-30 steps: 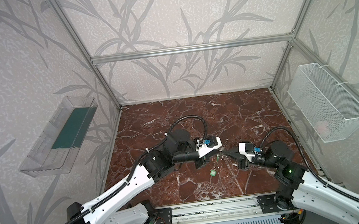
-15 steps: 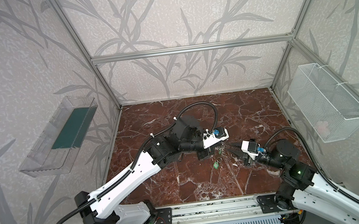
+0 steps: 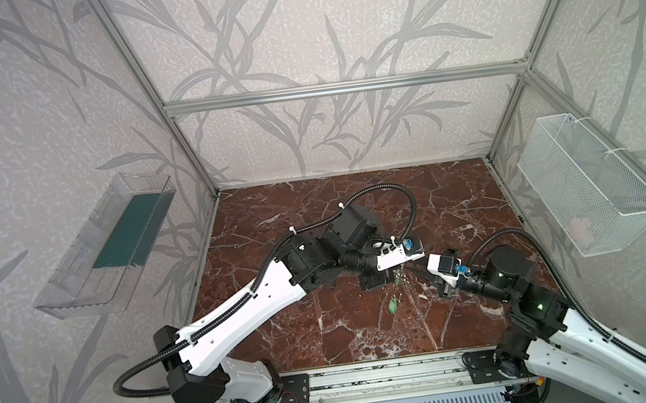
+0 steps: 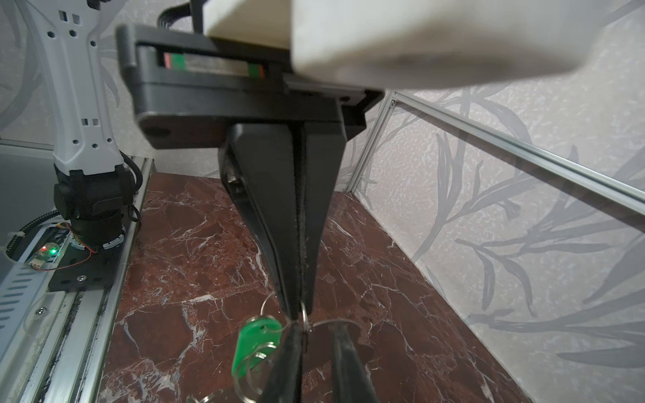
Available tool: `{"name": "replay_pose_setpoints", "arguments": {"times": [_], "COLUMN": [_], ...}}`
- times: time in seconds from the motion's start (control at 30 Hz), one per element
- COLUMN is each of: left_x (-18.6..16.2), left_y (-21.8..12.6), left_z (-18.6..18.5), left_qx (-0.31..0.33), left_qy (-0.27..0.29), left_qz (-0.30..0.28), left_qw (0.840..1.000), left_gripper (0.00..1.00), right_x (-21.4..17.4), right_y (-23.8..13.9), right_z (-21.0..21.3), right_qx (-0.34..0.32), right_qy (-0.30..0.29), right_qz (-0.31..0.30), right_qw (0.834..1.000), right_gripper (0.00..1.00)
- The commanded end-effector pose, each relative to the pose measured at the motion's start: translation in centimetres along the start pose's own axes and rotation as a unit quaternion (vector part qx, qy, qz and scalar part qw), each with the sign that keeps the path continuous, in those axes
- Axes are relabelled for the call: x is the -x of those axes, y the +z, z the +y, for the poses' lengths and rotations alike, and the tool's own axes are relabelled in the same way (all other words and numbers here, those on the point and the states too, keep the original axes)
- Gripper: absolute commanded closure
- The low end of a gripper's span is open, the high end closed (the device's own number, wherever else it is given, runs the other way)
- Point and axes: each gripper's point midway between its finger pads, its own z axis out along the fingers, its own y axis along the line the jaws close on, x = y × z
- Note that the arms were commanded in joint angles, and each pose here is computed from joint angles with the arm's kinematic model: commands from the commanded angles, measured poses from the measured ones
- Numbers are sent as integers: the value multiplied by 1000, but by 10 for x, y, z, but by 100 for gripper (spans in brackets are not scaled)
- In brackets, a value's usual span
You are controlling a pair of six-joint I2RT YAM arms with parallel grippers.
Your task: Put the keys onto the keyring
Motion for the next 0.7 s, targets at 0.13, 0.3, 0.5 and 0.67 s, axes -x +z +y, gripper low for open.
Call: {"name": "replay_pose_setpoints", "arguments": {"times": [0.13,0.3,0.5,0.67], "left_x": [11,13,9,5], "left_y": [-10,-8,-6,-8], "left_z": [-2,-4,-4,7], "left_qx": [4,-1,0,44], "left_qy": [20,21,22,9], "left_qz": [-11,-12,-6,-19], "left_qw": [1000,1000,1000,999], "left_gripper": [100,100,100,76], "right_x": [12,14,18,17], "right_y": [0,2,0,-1], "right_z": [-2,-2,-3,-5], "right_qx": [3,3,-1,-12], "right_qy": [-4,1,8,17], "right_qz": [-13,-21,-36,-46], "right_qw": [1000,1000,999,999], "right_gripper": [88,90,100,100]}}
